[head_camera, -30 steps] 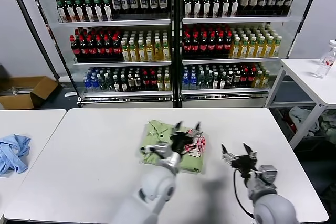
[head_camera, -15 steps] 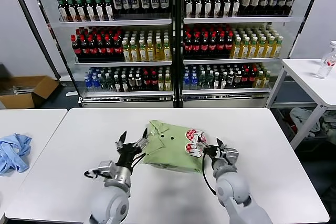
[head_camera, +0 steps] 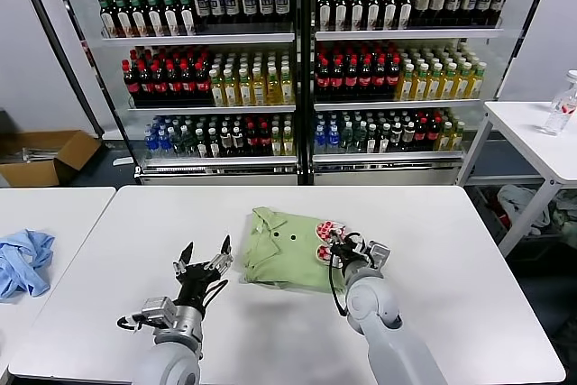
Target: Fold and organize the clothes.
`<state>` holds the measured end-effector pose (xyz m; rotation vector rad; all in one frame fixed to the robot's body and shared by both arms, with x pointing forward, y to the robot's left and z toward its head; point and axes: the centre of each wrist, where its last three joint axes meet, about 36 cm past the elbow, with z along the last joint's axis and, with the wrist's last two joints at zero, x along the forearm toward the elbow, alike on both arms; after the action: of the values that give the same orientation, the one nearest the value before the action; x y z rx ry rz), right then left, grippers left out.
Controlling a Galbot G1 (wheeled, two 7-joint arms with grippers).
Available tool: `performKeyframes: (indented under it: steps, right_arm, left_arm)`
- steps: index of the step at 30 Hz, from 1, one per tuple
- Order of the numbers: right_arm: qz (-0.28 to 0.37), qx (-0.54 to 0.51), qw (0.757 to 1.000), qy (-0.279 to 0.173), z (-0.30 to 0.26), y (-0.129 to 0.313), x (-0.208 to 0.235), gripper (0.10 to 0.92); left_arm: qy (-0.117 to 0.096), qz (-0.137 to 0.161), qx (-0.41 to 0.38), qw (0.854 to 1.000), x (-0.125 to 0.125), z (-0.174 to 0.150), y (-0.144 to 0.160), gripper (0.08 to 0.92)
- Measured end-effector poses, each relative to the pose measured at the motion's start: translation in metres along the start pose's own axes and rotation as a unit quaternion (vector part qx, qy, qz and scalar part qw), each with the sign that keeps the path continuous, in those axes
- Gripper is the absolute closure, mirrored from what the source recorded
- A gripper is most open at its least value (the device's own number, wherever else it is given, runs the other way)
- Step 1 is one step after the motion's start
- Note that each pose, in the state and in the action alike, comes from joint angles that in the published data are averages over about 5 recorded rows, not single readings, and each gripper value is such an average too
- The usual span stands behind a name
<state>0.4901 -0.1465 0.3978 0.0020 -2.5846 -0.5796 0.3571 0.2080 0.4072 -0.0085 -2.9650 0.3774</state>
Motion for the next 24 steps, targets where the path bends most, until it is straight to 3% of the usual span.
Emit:
performKeyframes:
  steps: [11,24]
  right_arm:
    - [-0.001,0.054,0.998,-0.014,-0.005,-0.006,-0.022,0.898]
    - [-0.011,0.218,0.974,-0.061,-0.041,-0.05,-0.059,0.906]
  left_arm:
    - [0.0,-0.009,0.0,1.0,0.005,0.002,0.007,0.177]
    - [-0.002,-0.006,-0.008,1.0,0.013,0.001,0.008,0.177]
